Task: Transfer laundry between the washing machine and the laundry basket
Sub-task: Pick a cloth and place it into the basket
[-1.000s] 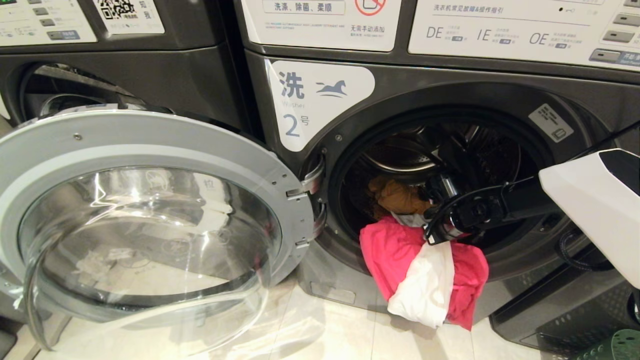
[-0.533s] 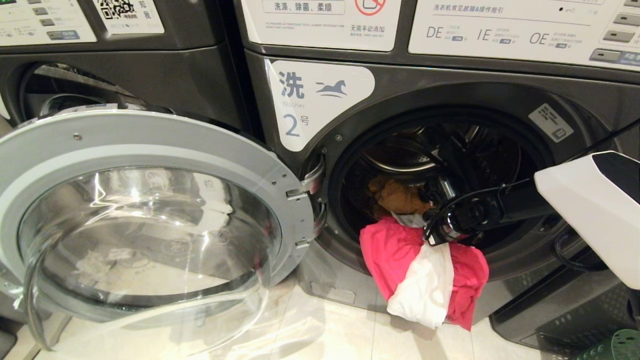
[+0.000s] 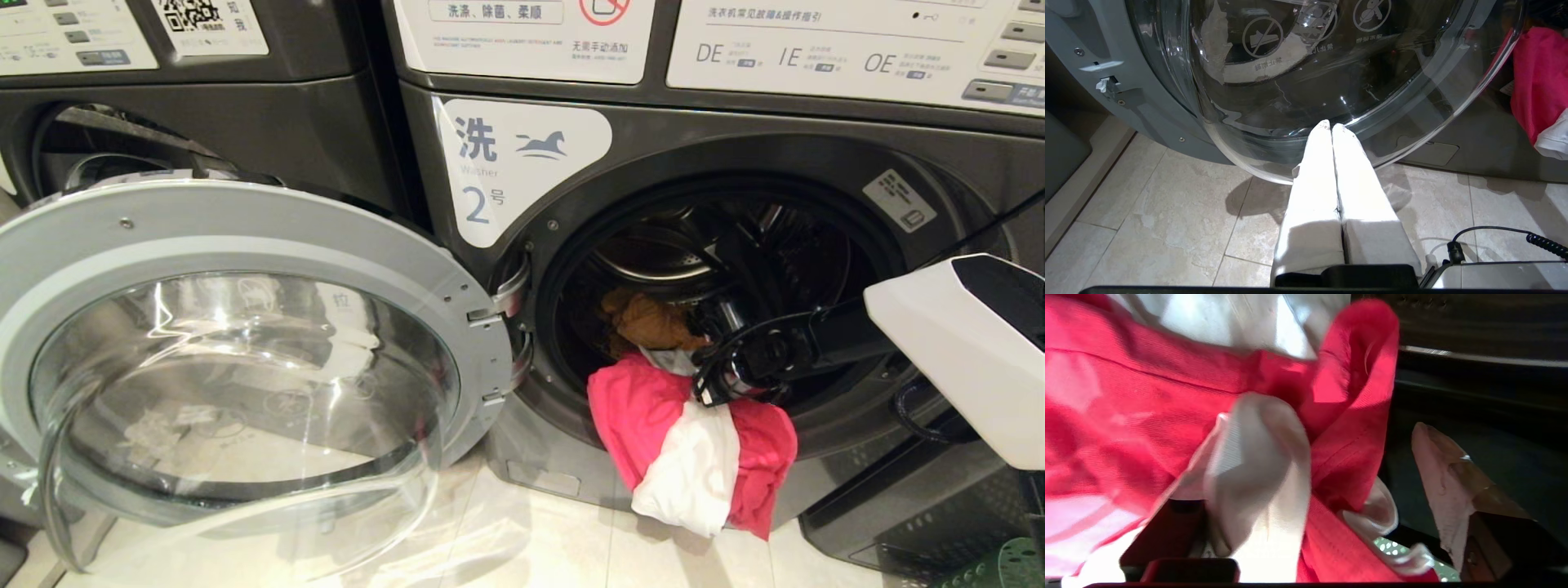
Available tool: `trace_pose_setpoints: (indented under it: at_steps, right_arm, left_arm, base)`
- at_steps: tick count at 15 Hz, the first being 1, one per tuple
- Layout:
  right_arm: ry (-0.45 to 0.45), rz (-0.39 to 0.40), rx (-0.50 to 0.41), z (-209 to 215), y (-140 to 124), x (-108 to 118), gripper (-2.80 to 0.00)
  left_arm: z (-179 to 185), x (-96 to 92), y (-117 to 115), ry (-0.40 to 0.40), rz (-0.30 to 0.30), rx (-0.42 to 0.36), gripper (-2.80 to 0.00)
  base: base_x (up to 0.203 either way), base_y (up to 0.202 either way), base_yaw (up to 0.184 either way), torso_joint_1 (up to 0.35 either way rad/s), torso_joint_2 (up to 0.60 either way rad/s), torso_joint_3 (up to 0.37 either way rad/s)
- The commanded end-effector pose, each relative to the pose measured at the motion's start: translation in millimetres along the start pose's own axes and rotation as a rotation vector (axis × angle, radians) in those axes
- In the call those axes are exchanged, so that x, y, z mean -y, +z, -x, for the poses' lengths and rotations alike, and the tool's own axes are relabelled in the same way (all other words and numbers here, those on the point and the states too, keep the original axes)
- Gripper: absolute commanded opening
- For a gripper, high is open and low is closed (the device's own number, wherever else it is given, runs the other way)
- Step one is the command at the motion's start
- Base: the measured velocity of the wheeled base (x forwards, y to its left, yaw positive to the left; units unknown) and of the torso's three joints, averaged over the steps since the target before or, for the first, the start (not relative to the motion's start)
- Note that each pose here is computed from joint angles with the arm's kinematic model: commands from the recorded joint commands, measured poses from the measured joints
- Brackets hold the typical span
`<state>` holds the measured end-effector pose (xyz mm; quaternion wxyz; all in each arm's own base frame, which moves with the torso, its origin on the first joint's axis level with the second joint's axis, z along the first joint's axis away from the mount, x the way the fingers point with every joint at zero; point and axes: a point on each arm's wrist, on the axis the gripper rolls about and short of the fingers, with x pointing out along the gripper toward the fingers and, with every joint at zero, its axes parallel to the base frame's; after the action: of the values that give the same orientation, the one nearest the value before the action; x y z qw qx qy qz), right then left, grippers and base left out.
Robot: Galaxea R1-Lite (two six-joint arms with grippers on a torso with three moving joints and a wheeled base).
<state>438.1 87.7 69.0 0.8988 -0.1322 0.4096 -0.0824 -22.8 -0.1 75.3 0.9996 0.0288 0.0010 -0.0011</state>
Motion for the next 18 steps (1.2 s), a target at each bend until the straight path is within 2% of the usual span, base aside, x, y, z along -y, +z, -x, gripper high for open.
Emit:
trace_pose_setpoints:
  at_steps: [1,3,4,12,14,18]
  right_arm:
    - [-0.001,-0.006,-0.012,-7,-2,-1,0.0]
    - [0.018,-0.008,-0.011,-7,-1,-2,0.0]
    - [0.02,-0.006,-0.016,-7,-2,-2,-2.8]
    - [0.02,-0.008,-0.018,-2,-2,0,-2.8]
    - [0.023,-0.031,-0.022,0,-4,-3,-2.8]
    - [0.041,-0.037,0.005,24,0,0,-2.8]
  left_arm:
    - [0,0.0,0,0.001,-0.001,0.001,-2.8]
    - [0,0.0,0,0.001,-0.001,0.001,-2.8]
    - [0,0.0,0,0.001,-0.001,0.001,-2.8]
    - [0,0.0,0,0.001,-0.001,0.001,-2.8]
    - [0,0.0,0,0.001,-0.001,0.001,-2.8]
    - [0,0.0,0,0.001,-0.001,0.001,-2.8]
  base:
    - [0.0,0.0,0.0,0.0,0.0,0.0]
    - [0.0,0.0,0.0,0.0,0.0,0.0]
    - [0.0,0.0,0.0,0.0,0.0,0.0]
    - [0.0,0.0,0.0,0.0,0.0,0.0]
    - [0.0,0.0,0.0,0.0,0.0,0.0]
    - [0.0,0.0,0.0,0.0,0.0,0.0]
